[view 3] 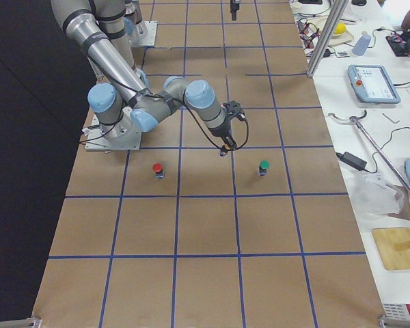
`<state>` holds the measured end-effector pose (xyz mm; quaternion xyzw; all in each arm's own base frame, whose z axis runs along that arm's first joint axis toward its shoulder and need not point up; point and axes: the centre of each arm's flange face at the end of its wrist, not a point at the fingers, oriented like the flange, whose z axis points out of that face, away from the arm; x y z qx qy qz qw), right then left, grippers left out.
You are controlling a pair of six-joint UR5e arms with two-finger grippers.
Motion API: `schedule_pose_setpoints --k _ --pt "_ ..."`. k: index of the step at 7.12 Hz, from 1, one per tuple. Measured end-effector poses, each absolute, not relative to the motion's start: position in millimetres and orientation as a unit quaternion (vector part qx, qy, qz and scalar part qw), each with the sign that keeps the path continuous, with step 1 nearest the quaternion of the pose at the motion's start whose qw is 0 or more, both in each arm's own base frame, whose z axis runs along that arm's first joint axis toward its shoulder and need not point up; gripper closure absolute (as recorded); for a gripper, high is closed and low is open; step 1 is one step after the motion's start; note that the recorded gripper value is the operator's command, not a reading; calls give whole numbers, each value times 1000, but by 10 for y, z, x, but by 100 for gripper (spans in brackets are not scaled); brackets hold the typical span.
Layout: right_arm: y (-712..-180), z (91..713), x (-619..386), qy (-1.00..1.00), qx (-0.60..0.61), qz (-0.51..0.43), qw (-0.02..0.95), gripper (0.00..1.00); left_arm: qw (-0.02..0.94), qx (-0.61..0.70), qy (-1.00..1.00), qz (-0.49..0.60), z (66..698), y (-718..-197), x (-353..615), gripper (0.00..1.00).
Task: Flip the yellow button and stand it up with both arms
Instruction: 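Carry the yellow button toward the green button with the right gripper while the left withdraws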
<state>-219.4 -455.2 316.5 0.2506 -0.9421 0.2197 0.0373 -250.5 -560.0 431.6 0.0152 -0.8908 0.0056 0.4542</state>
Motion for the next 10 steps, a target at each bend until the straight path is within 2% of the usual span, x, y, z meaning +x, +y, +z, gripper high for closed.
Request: schedule_pose_setpoints --k 3,7,9,10 --pt "-4303 2583 -2277 -917 288 273 49 93 322 22 -946 25 4563 -5272 -2292 0" --pt "-4035 2225 -2405 -914 279 292 34 91 135 -13 -989 61 4807 -5019 -1927 0" --pt "-3912 2192 -2555 -916 275 289 41 91 93 -37 -993 69 4833 -4933 -1843 0" --pt "-3887 2176 -2578 -916 275 287 41 85 87 -39 -993 71 4843 -4909 -1820 0"
